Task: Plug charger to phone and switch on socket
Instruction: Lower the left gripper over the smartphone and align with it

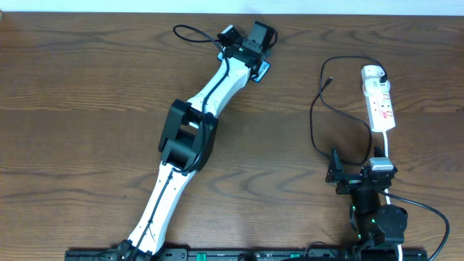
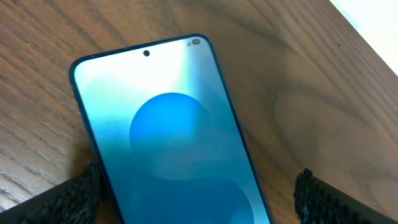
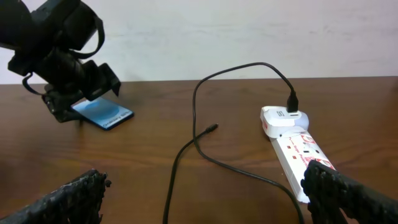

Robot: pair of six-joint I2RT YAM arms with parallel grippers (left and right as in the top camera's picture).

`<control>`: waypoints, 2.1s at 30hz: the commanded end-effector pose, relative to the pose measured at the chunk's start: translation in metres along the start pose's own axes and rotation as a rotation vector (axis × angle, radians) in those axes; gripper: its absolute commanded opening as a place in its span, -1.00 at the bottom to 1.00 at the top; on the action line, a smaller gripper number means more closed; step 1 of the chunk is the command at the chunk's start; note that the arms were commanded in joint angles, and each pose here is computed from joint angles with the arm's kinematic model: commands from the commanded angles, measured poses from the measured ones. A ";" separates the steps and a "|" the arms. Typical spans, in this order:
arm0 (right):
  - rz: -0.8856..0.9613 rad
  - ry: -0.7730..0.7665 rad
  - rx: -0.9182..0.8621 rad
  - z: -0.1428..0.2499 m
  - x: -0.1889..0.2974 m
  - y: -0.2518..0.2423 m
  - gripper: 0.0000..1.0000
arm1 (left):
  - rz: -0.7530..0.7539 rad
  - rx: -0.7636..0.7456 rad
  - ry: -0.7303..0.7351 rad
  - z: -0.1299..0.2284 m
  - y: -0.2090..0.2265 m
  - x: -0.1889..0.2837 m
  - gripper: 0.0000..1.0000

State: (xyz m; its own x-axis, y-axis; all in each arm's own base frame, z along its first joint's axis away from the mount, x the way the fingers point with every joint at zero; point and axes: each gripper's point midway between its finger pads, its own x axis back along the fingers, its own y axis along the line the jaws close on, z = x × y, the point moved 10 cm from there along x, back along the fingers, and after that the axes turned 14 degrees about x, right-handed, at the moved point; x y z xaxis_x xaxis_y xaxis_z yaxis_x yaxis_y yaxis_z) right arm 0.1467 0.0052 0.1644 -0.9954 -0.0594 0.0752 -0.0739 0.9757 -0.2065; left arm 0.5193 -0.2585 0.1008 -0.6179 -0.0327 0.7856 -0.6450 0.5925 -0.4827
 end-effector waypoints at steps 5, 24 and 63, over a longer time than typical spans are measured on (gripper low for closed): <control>0.016 0.004 0.014 0.001 0.000 -0.001 0.99 | -0.073 -0.045 0.026 0.024 0.022 -0.031 0.96; 0.016 0.004 0.014 0.001 0.000 -0.001 0.99 | -0.149 -0.175 0.087 0.050 0.051 -0.064 0.96; 0.016 0.004 0.014 0.001 0.000 -0.001 0.99 | -0.307 -0.280 0.154 0.076 0.105 -0.103 0.97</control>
State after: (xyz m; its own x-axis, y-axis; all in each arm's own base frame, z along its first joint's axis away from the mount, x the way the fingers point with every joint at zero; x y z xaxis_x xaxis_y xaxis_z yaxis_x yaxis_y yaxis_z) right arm 0.1467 0.0052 0.1644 -0.9954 -0.0594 0.0752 -0.0739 0.9757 -0.2065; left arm 0.5167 -0.2750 0.0783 -0.6292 -0.1327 0.7658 -0.5654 0.7542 -0.3339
